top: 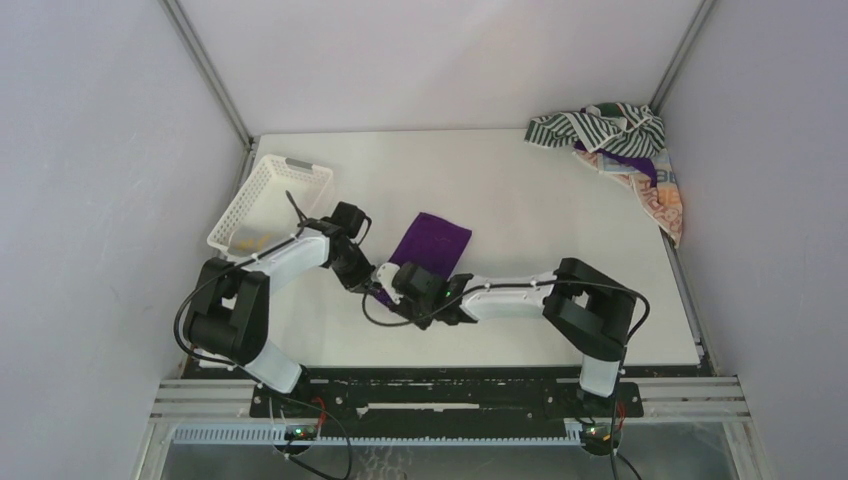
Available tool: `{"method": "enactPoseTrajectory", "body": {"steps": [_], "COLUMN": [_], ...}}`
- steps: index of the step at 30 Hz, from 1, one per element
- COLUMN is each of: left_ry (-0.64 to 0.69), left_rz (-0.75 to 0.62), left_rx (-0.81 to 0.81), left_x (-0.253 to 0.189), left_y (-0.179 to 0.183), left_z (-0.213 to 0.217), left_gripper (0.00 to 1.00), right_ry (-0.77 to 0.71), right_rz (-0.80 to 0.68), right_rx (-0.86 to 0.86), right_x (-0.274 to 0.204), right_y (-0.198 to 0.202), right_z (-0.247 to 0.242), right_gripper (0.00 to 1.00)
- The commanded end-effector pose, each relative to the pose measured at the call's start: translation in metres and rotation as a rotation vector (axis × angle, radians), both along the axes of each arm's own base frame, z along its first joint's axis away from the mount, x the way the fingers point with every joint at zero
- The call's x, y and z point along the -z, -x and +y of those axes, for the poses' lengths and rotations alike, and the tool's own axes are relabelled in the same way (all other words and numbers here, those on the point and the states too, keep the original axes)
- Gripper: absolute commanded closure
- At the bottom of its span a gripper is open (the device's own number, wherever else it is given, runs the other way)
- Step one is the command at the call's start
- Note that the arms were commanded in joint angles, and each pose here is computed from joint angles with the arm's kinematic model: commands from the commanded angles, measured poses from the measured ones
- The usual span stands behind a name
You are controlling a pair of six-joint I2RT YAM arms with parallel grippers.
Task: Roll the towels
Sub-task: Roll the towel at the center of the board.
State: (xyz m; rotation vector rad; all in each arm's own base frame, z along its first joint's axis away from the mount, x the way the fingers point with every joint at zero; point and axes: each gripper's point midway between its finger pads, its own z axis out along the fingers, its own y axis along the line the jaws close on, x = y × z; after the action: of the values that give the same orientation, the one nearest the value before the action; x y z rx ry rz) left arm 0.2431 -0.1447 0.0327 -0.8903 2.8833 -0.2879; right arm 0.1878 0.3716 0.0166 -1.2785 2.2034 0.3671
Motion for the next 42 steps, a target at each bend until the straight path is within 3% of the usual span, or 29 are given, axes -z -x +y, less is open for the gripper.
{"method": "enactPoseTrajectory", "body": {"steps": [1, 13, 20, 23, 29, 37, 42], "left_ry": [-0.017, -0.072, -0.092, -0.108, -0.072, 0.154, 0.31], "left_rz": [-0.086, -0.071, -0.075, -0.12, -0.284, -0.5, -0.559], "left_rx": [0.026, 0.065, 0.065, 0.053, -0.015, -0.087, -0.114], "left_x": [-0.021, -0.013, -0.004, -0.013, -0.043, -0.057, -0.048], "left_y": [-0.023, -0.035, -0.046, -0.056, -0.058, -0.019, 0.0], "left_z": [-0.001, 0.002, 0.002, 0.004, 0.01, 0.0, -0.014], "left_gripper": [0.89, 0.84, 0.74, 0.59, 0.4, 0.3, 0.33], "right_ry": [-0.157, -0.439, -0.422, -0.415, -0.438, -0.43, -0.421], "right_rz": [0.316, 0.955, 1.082, 1.124, 1.192, 1.219, 1.222], "right_rx": [-0.018, 0.097, 0.214, 0.275, 0.34, 0.372, 0.377], "right_x": [-0.018, -0.024, -0.002, 0.01, 0.019, 0.025, 0.026], "right_y": [0.021, 0.007, -0.007, -0.011, -0.02, -0.024, -0.023], "right_z": [0.003, -0.008, -0.019, -0.025, -0.028, -0.03, -0.031], "right_gripper": [0.98, 0.99, 0.99, 0.99, 0.99, 0.99, 0.99]}}
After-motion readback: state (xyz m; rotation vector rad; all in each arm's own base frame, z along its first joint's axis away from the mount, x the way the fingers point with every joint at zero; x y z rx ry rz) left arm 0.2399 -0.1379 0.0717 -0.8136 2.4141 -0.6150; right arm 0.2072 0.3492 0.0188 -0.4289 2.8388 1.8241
